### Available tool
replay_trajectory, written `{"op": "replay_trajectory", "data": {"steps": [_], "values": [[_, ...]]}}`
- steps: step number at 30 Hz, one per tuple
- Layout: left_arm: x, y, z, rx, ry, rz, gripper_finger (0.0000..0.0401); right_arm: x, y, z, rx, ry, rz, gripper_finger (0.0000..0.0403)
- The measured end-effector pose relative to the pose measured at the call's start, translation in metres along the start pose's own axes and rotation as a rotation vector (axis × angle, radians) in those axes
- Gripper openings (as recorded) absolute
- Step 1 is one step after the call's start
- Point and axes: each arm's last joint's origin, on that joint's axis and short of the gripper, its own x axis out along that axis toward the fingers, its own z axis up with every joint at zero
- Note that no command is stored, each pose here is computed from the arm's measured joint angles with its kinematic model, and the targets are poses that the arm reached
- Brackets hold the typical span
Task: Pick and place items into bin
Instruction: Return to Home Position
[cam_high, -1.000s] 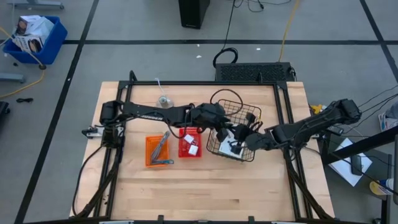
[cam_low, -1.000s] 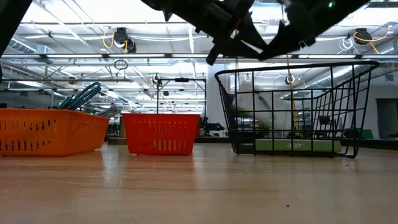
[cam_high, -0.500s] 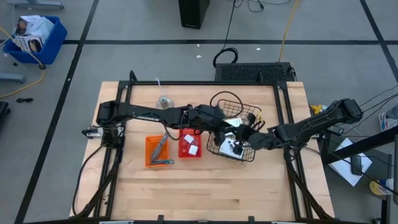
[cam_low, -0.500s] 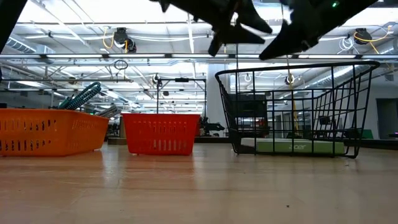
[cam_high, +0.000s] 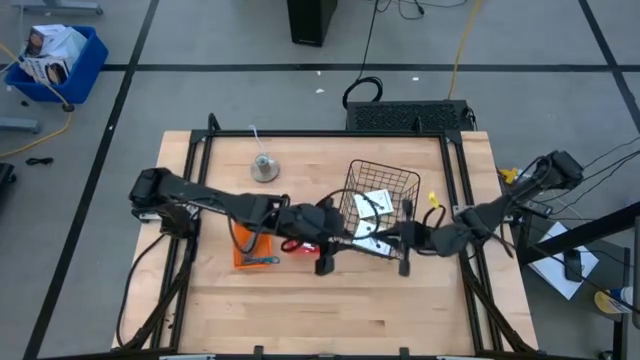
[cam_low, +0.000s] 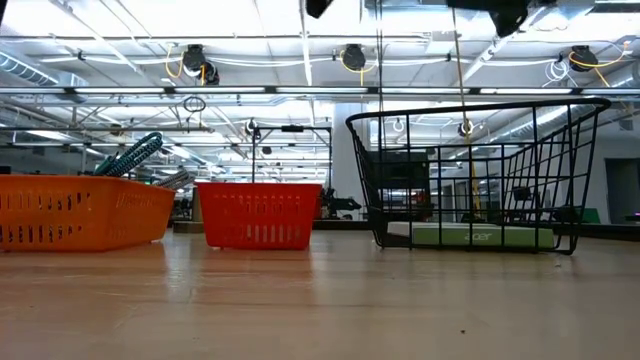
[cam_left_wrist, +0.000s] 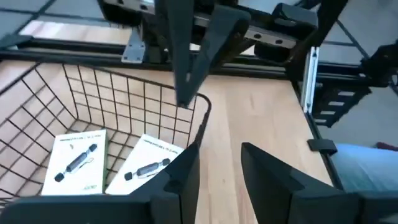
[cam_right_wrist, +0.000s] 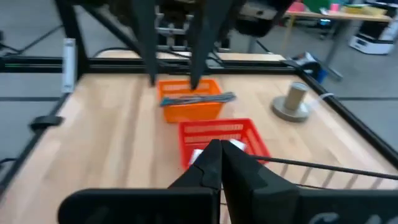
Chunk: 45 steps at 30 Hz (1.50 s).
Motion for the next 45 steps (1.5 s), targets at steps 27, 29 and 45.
{"op": "replay_trajectory", "data": {"steps": [27, 29, 45], "values": [[-0.108, -0.025, -0.142, 0.036, -0.234, -0.046, 0.0079, -0.023, 0.03, -0.071, 0.022, -0.02, 0.309, 0.0], [-0.114, -0.024, -0.155, 0.027, -0.231, -0.065, 0.0066, -0.026, 0.025, -0.08, 0.035, -0.06, 0.35, 0.0], [-0.144, 0.013, -0.229, -0.02, -0.39, -0.142, 0.0026, -0.041, -0.023, -0.121, 0.109, -0.144, 0.464, 0.0]]}}
